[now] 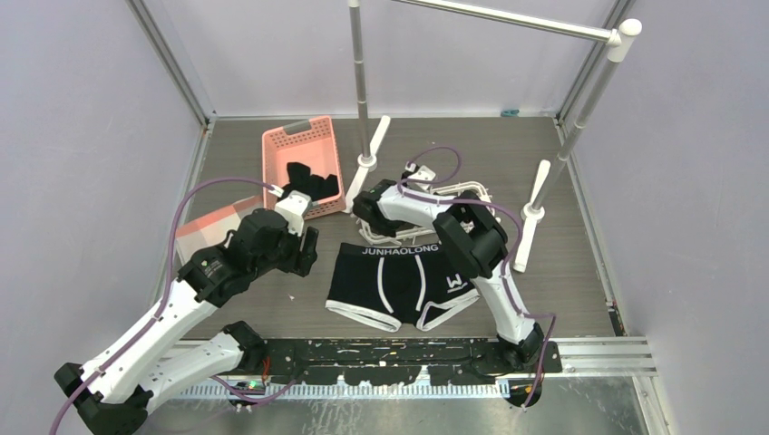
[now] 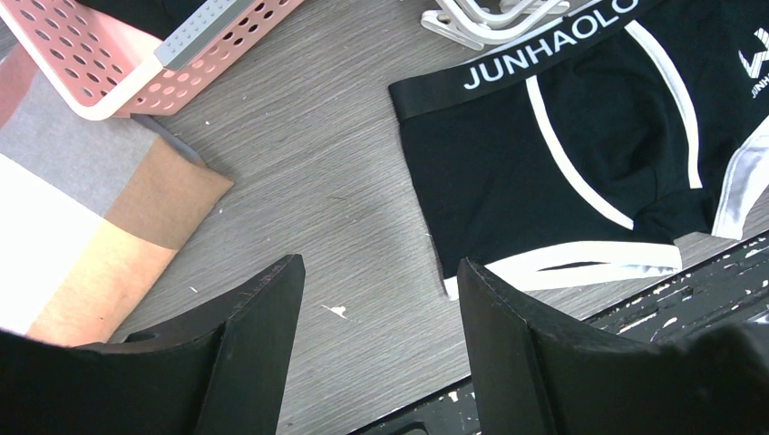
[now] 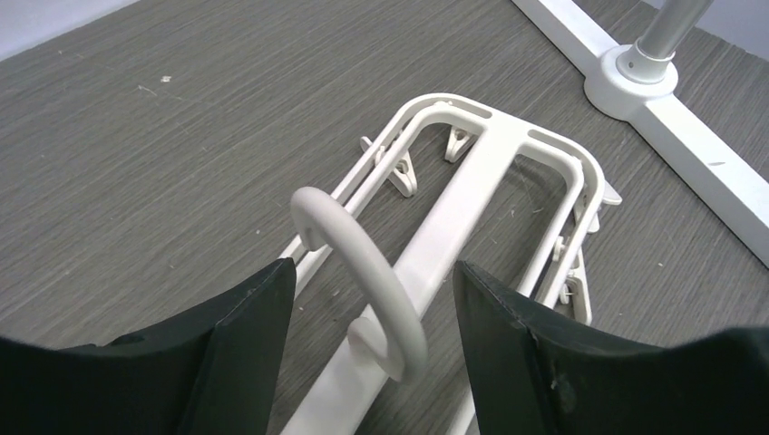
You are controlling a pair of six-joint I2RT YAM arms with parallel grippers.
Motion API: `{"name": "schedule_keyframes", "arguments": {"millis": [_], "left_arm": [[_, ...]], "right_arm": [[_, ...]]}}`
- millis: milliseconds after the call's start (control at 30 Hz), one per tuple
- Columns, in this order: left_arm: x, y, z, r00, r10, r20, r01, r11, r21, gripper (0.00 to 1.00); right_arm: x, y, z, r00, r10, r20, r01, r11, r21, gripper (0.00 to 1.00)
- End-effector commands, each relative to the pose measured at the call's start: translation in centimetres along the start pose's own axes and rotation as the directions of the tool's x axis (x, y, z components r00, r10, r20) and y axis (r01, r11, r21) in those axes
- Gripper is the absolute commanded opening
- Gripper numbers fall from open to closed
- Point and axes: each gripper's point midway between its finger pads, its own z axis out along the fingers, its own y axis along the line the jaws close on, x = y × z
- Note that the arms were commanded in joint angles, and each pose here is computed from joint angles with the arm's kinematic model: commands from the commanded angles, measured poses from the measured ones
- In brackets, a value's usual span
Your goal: Clip the underwear to the hanger
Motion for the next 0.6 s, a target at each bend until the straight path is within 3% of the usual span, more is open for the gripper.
{"name": "schedule_keyframes", "arguments": {"millis": [0, 67, 200, 567], "left_arm": [[-0.6, 0.1, -0.3, 1.000, -0.005, 0.027, 0.005, 1.000, -0.007, 0.65], [-0.6, 0.1, -0.3, 1.000, -0.005, 0.028, 0.005, 1.000, -0.005, 0.65], [-0.6, 0.1, -0.3, 1.000, -0.007, 0.029, 0.008, 1.000, -0.008, 0.65], [-0.7, 0.2, -0.4, 0.999, -0.005, 0.032, 0.006, 1.000, -0.013, 0.65]], "right_arm": [[-3.8, 0.7, -1.1, 0.999, 0.052, 0.003, -0.052, 0.997, -0.065, 0.71], [-4.2, 0.9, -1.8, 0.999, 0.036, -0.019, -0.038, 0.994, -0.100, 0.77], [-4.5, 0.9, -2.8, 0.994, 0.051, -0.092, -0.067, 0.983, -0.174, 0.99], [-7.6, 3.3, -6.2, 0.985, -0.047, -0.168, -0.035, 0.889, -0.456, 1.00]]}}
